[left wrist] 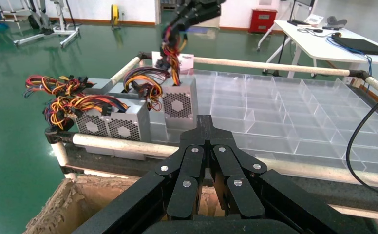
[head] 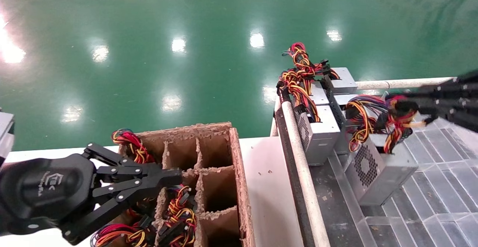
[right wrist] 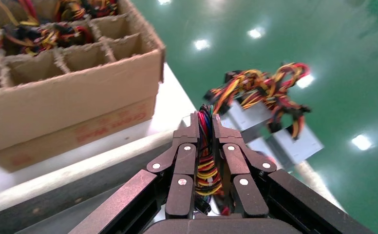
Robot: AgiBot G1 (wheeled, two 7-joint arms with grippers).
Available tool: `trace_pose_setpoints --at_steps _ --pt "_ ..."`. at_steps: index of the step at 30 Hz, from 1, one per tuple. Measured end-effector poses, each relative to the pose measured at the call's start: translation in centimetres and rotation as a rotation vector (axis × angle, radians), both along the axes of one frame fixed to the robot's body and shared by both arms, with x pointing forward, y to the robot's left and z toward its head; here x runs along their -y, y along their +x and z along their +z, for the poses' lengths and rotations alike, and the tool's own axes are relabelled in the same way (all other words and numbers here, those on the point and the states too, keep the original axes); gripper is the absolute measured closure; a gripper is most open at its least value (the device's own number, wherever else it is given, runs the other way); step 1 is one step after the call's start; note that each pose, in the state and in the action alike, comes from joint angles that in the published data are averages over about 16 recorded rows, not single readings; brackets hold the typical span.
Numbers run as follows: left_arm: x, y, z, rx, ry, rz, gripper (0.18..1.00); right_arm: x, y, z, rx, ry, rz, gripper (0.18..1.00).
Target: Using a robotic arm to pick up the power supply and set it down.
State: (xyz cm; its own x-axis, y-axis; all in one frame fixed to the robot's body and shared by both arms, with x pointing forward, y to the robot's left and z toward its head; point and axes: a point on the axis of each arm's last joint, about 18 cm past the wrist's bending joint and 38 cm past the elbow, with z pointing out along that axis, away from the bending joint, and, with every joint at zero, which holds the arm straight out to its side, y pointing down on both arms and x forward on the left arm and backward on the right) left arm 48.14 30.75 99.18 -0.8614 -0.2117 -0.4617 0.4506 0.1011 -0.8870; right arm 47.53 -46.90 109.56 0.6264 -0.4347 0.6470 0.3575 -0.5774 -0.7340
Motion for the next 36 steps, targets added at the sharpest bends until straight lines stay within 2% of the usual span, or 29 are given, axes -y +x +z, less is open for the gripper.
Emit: trace_pose_setpoints --at_steps 10,20,25,32,36 --pt "0.0 0.0 0.0 0.0 0.0 0.0 0.993 -0.2 -1.2 -1.3 -0.072 -0.018 -0.01 0.958" --pt "0.0 0.0 0.0 0.0 0.0 0.0 0.993 0.4 -1.8 -1.0 -0.092 -0.016 -0.058 0.939" --pt "0.0 0.0 0.0 0.0 0.0 0.0 0.993 0.6 -1.8 -0.7 -0.089 -0.014 -0.072 0.904" --pt "0.0 0.0 0.0 0.0 0.0 0.0 0.993 0.5 -1.8 -0.1 -0.076 -0.007 -0.072 0.814" --pt "0.0 0.0 0.0 0.0 0.0 0.0 0.993 0.3 -2.0 0.4 -0.057 0.002 -0.057 0.734"
